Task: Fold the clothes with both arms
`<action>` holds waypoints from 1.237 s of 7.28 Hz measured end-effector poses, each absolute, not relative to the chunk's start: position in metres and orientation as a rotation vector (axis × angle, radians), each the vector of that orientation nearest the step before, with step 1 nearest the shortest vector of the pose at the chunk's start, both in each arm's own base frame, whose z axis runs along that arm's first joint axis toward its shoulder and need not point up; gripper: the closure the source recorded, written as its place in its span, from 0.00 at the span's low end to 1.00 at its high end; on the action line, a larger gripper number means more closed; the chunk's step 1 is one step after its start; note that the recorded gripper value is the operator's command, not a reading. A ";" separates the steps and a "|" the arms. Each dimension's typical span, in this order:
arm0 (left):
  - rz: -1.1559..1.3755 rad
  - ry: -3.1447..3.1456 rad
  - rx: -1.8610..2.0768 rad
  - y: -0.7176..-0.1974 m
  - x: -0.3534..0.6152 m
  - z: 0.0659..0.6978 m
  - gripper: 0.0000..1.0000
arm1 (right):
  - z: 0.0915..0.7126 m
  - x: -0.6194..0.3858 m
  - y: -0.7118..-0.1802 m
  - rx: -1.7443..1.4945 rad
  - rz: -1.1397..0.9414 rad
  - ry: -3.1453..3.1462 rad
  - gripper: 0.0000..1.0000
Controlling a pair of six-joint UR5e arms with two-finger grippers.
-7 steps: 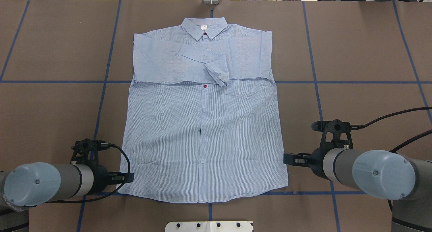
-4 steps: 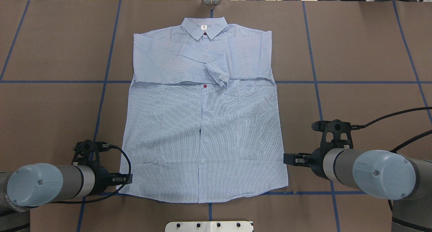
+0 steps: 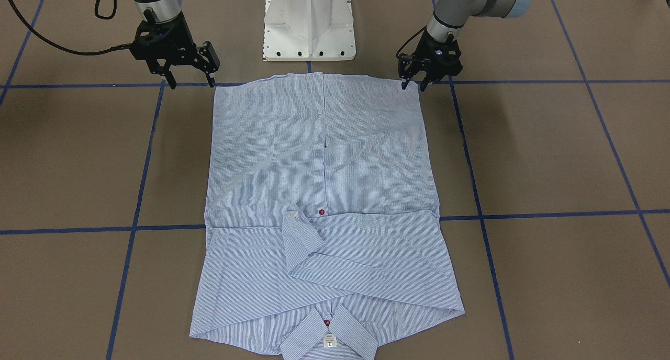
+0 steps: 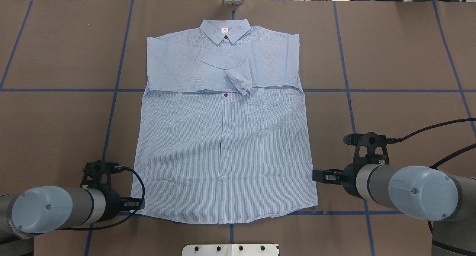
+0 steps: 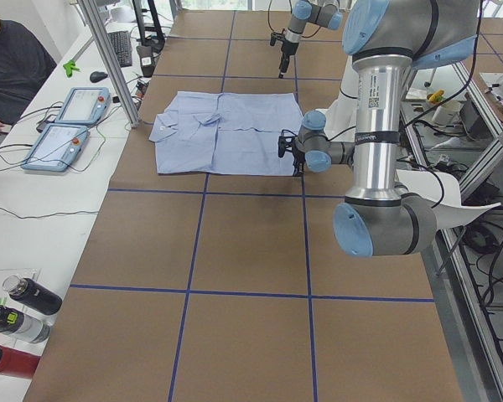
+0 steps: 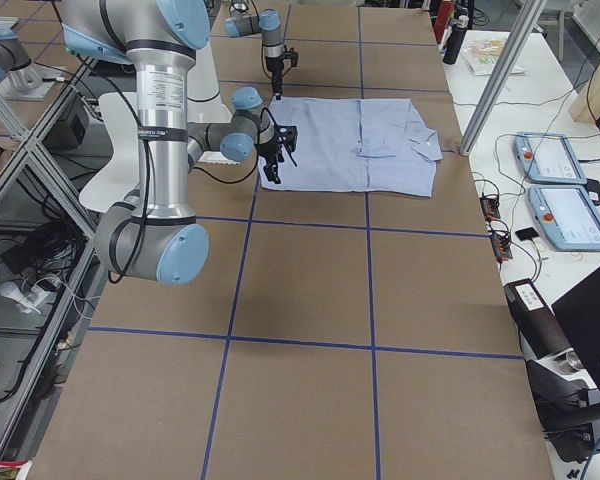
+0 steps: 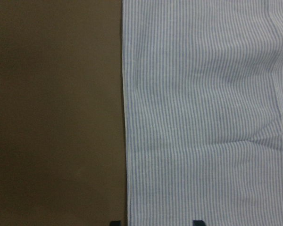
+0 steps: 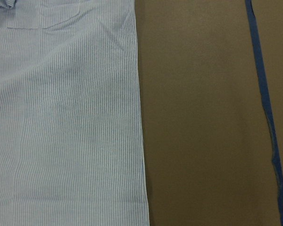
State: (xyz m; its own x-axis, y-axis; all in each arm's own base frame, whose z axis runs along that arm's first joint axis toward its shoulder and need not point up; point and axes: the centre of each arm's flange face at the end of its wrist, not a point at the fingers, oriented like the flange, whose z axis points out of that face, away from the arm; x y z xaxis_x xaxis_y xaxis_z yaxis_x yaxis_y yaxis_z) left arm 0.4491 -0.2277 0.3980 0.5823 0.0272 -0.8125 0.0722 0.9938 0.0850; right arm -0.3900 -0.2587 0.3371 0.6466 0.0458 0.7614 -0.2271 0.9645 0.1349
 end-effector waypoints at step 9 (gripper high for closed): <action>-0.082 0.944 0.056 -0.214 0.456 0.393 1.00 | 0.355 -0.385 -0.247 0.220 0.139 -0.865 0.00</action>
State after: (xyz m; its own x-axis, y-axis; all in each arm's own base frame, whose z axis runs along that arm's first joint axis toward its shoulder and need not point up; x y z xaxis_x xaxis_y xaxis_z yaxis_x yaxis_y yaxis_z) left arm 0.4556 -0.2142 0.3928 0.5836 -0.0458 -0.8108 0.0950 0.9954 0.0122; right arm -0.3845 -0.2472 0.3550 0.6418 0.0321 0.7662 -0.2101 0.9683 0.1354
